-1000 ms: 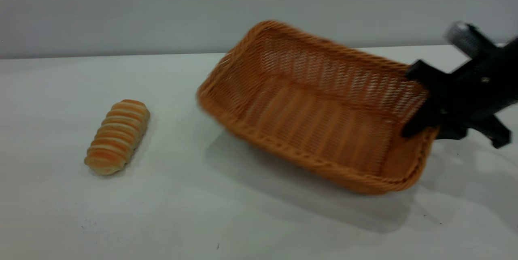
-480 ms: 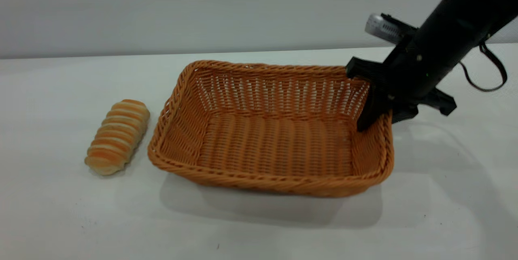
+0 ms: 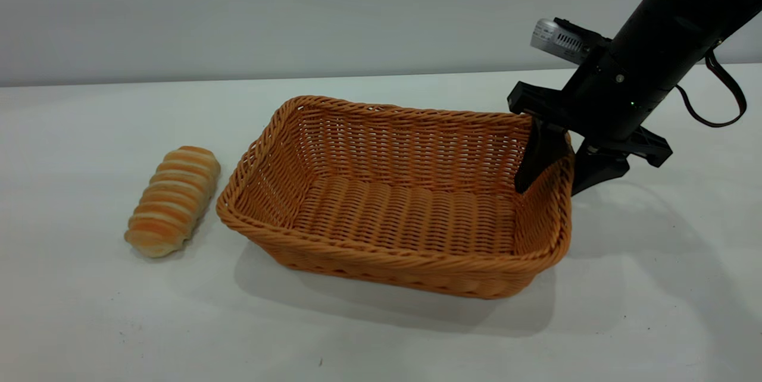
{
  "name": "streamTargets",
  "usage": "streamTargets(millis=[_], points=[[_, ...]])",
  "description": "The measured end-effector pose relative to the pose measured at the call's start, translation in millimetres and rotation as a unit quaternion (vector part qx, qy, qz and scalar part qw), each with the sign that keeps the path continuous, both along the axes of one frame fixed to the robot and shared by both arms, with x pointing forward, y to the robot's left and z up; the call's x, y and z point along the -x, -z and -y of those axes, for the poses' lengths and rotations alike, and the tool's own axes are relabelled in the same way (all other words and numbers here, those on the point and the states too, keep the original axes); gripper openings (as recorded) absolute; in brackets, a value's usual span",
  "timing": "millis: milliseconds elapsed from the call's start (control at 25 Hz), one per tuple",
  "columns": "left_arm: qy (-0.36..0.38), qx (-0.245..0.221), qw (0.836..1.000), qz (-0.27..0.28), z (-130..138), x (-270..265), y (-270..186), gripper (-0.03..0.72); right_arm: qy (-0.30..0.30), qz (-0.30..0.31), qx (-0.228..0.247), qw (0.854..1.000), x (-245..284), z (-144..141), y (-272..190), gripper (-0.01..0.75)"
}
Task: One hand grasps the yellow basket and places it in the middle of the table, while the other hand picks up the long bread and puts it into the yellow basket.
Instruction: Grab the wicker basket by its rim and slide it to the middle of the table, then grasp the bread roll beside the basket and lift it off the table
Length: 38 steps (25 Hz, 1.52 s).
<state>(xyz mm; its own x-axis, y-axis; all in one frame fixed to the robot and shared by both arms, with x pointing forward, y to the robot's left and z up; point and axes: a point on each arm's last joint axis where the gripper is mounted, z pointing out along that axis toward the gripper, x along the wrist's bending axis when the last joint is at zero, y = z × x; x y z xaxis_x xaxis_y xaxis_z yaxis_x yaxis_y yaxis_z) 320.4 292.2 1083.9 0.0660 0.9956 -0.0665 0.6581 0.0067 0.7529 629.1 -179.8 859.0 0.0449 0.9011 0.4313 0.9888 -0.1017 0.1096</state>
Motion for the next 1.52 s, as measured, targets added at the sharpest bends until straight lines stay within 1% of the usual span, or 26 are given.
streamTargets(millis=[160, 280, 400, 520, 560, 640, 720, 880, 1000, 1120, 1320, 1480, 1520], points=[[0.0, 0.0, 1.0, 0.0, 0.0, 0.0, 0.0, 0.536, -0.002, 0.01, 0.001, 1.0, -8.1, 4.5, -6.9, 0.483], [0.0, 0.0, 1.0, 0.0, 0.0, 0.0, 0.0, 0.536, 0.002, 0.013, 0.0, 1.0, -20.3, 15.9, -19.2, 0.489], [0.0, 0.0, 1.0, 0.0, 0.0, 0.0, 0.0, 0.536, 0.002, 0.01, 0.013, 1.0, -33.4, 33.3, -35.5, 0.491], [-0.002, 0.002, 1.0, 0.0, 0.0, 0.0, 0.0, 0.536, -0.001, 0.003, 0.041, 0.999, -45.0, 55.5, -54.3, 0.491], [-0.01, 0.01, 1.0, -0.002, -0.1, -0.2, 0.1, 0.536, -0.008, 0.004, 0.055, 0.998, -48.4, 61.6, -61.0, 0.491], [-0.022, 0.012, 1.0, -0.01, -1.4, -2.4, 1.3, 0.536, -0.028, 0.0, 0.089, 0.996, -50.7, 72.8, -72.1, 0.492], [-0.035, 0.005, 0.999, -0.03, -3.4, -9.8, 4.7, 0.536, -0.049, 0.011, 0.127, 0.991, -49.3, 79.6, -87.6, 0.492], [-0.042, -0.005, 0.994, -0.098, -3.3, -35.8, 18.2, 0.536, -0.074, 0.049, 0.198, 0.976, -36.9, 88.4, -133.2, 0.492], [-0.043, -0.009, 0.988, -0.149, -2.0, -61.0, 26.3, 0.536, -0.078, 0.059, 0.224, 0.97, -18.6, 93.6, -156.3, 0.492], [-0.042, -0.013, 0.982, -0.181, -0.7, -87.3, 32.0, 0.536, -0.082, 0.058, 0.242, 0.965, 4.6, 98.3, -166.2, 0.492], [-0.041, -0.017, 0.974, -0.222, 1.5, -129.2, 45.5, 0.536, -0.08, 0.062, 0.243, 0.965, 47.4, 101.1, -183.5, 0.482], [-0.039, -0.019, 0.969, -0.243, 3.5, -165.4, 68.3, 0.536, -0.074, 0.071, 0.234, 0.967, 75.5, 101.2, -192.6, 0.472], [-0.038, -0.02, 0.97, -0.239, 4.0, -174.7, 75.0, 0.536, -0.071, 0.078, 0.231, 0.967, 80.9, 101.0, -195.3, 0.471]])
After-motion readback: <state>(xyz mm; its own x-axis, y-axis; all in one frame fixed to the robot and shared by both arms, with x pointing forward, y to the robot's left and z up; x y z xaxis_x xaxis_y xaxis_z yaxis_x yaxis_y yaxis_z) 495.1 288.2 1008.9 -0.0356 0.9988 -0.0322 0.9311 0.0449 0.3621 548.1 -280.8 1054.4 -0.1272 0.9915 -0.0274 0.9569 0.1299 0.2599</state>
